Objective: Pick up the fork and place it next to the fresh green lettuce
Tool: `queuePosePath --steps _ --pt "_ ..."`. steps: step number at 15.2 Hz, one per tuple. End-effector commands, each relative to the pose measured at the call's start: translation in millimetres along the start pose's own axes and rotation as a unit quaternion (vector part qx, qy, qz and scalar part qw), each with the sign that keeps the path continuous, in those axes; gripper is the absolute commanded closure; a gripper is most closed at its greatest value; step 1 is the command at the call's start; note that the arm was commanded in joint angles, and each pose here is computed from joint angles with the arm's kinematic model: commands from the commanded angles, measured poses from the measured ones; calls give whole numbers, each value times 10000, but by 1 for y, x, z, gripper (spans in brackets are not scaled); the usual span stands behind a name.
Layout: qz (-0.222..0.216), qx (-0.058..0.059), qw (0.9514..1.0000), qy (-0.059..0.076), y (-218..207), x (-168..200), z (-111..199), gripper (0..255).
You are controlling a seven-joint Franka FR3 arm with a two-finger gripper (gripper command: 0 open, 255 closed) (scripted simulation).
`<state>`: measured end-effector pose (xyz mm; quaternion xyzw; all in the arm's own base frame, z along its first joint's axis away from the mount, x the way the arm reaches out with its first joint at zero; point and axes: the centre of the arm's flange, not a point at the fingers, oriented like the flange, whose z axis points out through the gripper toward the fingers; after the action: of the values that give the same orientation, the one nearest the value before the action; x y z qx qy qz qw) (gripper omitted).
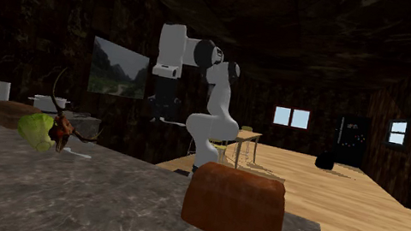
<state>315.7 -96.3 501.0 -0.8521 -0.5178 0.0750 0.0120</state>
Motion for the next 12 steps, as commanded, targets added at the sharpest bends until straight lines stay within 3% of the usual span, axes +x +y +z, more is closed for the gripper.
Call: queuePosePath --steps 1,12 --pt "-8 -2 10000 -4 1 -24 -1 255" --pt "-8 -2 10000 -4 32 -166 12 255"
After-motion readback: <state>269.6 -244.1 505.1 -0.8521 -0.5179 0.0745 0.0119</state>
